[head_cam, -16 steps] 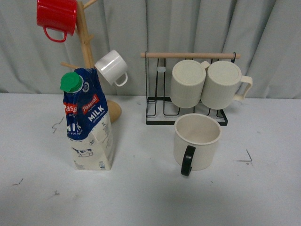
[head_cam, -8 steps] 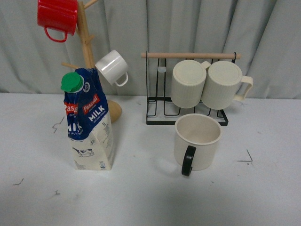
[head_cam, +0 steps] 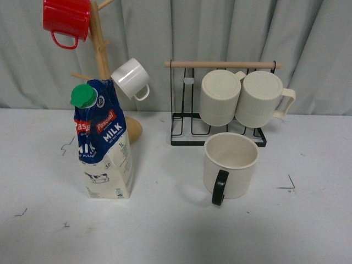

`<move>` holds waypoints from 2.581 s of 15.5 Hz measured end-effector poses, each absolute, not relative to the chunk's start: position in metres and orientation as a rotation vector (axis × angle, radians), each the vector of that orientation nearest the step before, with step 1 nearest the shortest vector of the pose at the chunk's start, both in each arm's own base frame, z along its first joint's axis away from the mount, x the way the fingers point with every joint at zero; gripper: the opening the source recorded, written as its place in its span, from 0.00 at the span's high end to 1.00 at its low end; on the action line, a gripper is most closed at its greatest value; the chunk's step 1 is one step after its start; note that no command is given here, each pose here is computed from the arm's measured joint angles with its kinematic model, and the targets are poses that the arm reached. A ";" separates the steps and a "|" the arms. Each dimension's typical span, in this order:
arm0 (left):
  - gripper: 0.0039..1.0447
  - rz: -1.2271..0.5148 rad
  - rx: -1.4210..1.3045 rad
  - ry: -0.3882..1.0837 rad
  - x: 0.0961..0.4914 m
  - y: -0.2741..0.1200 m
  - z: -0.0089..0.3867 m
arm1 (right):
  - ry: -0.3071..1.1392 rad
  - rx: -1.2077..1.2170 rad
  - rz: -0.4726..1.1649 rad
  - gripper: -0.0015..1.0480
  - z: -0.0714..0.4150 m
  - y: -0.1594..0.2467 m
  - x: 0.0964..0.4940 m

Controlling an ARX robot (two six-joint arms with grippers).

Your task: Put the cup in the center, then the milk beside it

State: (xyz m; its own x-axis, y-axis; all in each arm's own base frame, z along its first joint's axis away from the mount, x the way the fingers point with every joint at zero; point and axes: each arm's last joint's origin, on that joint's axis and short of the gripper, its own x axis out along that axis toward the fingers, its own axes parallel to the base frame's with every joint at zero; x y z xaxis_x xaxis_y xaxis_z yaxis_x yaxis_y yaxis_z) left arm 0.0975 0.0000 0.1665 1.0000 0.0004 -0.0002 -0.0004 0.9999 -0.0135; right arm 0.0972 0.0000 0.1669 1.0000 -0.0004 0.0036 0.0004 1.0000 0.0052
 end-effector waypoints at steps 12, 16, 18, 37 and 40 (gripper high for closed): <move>0.06 0.059 -0.182 0.350 0.162 -0.024 0.269 | -0.004 0.004 0.000 0.06 0.167 0.000 0.097; 0.06 -0.068 -0.168 0.368 0.260 -0.079 0.286 | -0.004 0.004 0.000 0.06 0.167 0.000 0.097; 0.06 -0.090 -0.150 0.433 0.293 -0.096 0.272 | -0.004 0.004 0.000 0.06 0.167 0.000 0.097; 0.09 -0.010 -0.020 0.638 0.325 -0.097 0.159 | -0.004 0.004 0.000 0.06 0.167 0.000 0.097; 0.42 0.000 -0.021 0.631 0.325 -0.095 0.158 | -0.004 0.004 0.000 0.06 0.167 0.000 0.097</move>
